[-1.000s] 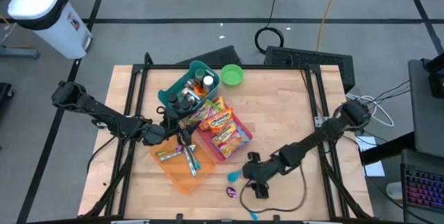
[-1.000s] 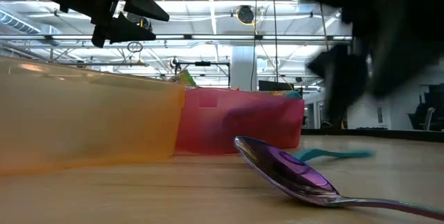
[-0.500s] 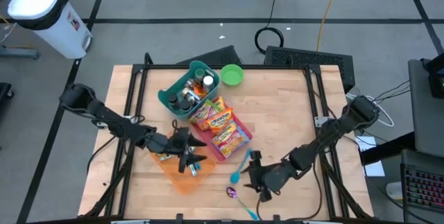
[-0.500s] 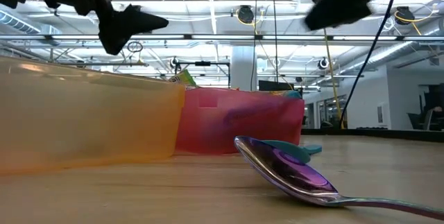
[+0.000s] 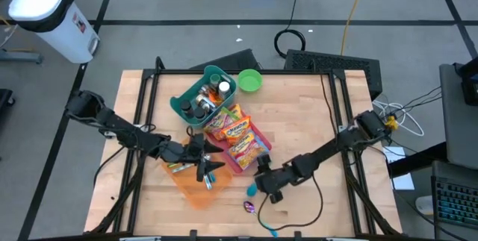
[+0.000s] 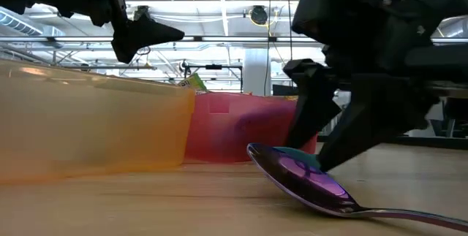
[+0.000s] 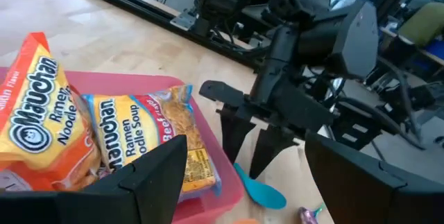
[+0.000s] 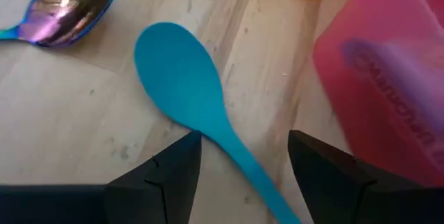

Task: Pick & Place Food Item
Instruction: Put the blue spoon into the orange bin

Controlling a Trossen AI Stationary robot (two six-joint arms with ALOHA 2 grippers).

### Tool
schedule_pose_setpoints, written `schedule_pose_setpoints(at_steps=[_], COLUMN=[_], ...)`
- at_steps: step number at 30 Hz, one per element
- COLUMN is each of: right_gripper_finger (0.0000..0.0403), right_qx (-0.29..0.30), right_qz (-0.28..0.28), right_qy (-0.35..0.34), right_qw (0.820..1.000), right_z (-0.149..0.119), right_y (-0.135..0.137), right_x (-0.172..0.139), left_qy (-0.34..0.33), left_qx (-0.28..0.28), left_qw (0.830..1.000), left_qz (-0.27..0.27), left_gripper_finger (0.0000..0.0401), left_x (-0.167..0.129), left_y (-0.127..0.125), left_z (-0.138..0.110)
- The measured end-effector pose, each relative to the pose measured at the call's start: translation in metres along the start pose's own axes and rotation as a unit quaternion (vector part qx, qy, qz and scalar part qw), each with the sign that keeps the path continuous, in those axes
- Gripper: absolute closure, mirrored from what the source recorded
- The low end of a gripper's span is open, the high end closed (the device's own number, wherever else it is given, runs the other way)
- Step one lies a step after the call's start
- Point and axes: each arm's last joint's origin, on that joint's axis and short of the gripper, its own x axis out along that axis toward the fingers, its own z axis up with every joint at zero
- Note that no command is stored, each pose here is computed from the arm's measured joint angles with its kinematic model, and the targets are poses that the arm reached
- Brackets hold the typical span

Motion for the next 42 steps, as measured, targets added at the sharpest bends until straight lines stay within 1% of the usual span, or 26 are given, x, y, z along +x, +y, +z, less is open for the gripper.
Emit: schedule_pose_setpoints(at_steps=[1,4,7,10,17,18,20,22,24,26,28,30,33,36,40,42], right_gripper_finger=[0.0193,0.0198,0.022,0.0259,0.0377,0.0386,0.0387,0.0382,0.0383,0.0389,0.0389,0.0389,0.0389,0.0389,0.0389,0.0389], right_qx=[0.003,0.016,0.026,0.021,0.032,0.032,0.035,0.041,0.035,0.025,0.019,0.007,-0.008,-0.013,-0.026,-0.016], right_qz=[0.001,0.042,0.065,0.074,0.08,0.08,0.079,0.064,0.053,0.041,0.012,-0.029,-0.12,-0.23,-0.383,-0.435], right_qy=[0.002,0.016,0.034,0.053,0.069,0.07,0.065,0.054,0.043,0.004,-0.047,-0.087,-0.129,-0.153,-0.133,-0.121], right_qw=[1.0,0.999,0.997,0.996,0.994,0.994,0.994,0.996,0.997,0.999,0.999,0.996,0.984,0.961,0.914,0.892], right_z=[0.0,-0.002,-0.005,-0.008,-0.011,-0.012,-0.01,-0.008,-0.004,0.007,0.021,0.029,0.038,0.045,0.051,0.053], right_y=[-0.003,-0.007,-0.006,-0.003,-0.002,-0.001,0.0,0.003,0.006,0.008,0.009,0.01,0.007,-0.002,-0.019,-0.028], right_x=[0.001,0.002,0.002,0.0,-0.001,-0.001,-0.002,-0.008,-0.019,-0.036,-0.059,-0.081,-0.102,-0.111,-0.112,-0.11], left_qy=[0.001,0.0,0.002,0.003,0.004,0.004,0.003,0.003,0.002,0.002,-0.001,-0.005,-0.021,-0.038,-0.06,-0.071], left_qx=[0.003,0.005,0.006,0.006,0.007,0.007,0.007,0.007,0.007,0.005,0.003,0.0,-0.006,0.018,0.088,0.122], left_qw=[1.0,1.0,1.0,1.0,1.0,1.0,1.0,1.0,1.0,1.0,1.0,1.0,1.0,0.999,0.994,0.99], left_qz=[0.002,0.005,0.006,0.005,0.006,0.006,0.008,0.009,0.01,0.009,0.008,0.006,0.002,-0.003,-0.007,0.001], left_gripper_finger=[0.01,0.01,0.01,0.01,0.01,0.01,0.01,0.01,0.01,0.01,0.01,0.01,0.01,0.01,0.01,0.01], left_x=[0.0,0.001,0.001,0.001,0.001,0.001,0.001,0.001,0.001,0.001,0.001,0.001,0.001,0.004,0.016,0.024], left_y=[0.001,0.002,0.002,0.002,0.003,0.003,0.003,0.003,0.003,0.003,0.003,0.002,0.003,-0.002,-0.016,-0.023], left_z=[0.0,0.001,0.0,0.0,0.0,0.0,0.0,0.0,0.0,0.0,0.001,0.002,0.005,0.013,0.028,0.035])
